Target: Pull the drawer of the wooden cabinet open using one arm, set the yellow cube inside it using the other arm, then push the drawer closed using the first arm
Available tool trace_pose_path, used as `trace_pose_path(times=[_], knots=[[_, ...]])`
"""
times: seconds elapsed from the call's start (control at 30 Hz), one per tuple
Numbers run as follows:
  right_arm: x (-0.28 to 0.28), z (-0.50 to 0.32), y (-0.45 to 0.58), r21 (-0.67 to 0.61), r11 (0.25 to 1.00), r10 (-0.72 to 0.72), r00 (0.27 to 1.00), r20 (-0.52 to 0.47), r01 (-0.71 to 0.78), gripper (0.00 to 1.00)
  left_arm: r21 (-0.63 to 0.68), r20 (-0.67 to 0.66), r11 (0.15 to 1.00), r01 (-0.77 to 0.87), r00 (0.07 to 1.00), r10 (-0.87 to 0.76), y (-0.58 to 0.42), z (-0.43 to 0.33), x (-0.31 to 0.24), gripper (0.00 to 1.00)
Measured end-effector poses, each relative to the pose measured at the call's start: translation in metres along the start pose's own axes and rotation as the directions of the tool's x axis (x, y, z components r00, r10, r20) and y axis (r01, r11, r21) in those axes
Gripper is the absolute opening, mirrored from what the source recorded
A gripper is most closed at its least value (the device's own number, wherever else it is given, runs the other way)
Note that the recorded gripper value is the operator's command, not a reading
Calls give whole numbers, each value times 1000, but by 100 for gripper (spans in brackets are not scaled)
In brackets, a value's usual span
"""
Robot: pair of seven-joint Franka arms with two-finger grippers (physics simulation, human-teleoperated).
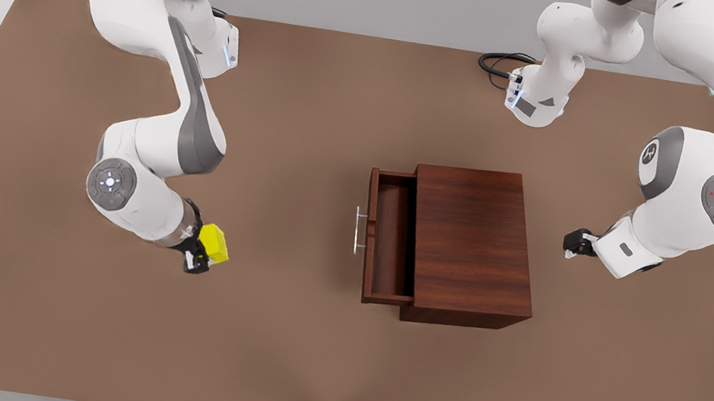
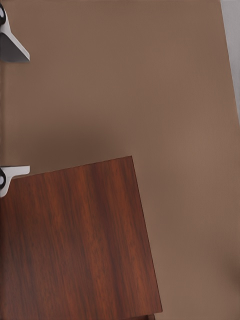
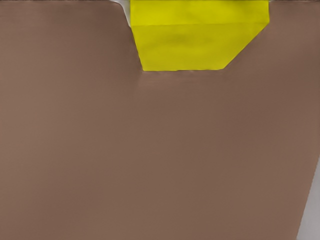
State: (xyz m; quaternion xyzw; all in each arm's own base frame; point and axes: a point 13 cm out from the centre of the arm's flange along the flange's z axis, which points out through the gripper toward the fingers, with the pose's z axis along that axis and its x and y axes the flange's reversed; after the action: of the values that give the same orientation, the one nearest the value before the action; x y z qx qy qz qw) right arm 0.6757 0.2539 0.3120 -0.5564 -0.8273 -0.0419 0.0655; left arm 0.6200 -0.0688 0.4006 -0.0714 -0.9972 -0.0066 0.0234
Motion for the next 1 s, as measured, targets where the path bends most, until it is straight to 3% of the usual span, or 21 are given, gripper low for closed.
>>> trace_pose_path(times=[0.2, 0.43, 0.8, 1.0], knots=[[145, 21, 19, 18, 999, 45, 998, -54, -44, 60, 0, -1, 1000, -1, 1000, 1, 0, 0, 0, 100], [253, 41, 28, -25, 982, 184, 975, -120, -189, 60, -1, -2, 1000, -2, 1000, 2, 0, 0, 1, 100], [343, 97, 27, -28, 923, 376, 915, -144, -384, 60, 0, -11, 1000, -5, 1000, 5, -1, 3, 3, 100], [363, 122, 22, -23, 888, 453, 881, -136, -460, 60, 0, -10, 1000, -4, 1000, 4, -1, 3, 3, 100]])
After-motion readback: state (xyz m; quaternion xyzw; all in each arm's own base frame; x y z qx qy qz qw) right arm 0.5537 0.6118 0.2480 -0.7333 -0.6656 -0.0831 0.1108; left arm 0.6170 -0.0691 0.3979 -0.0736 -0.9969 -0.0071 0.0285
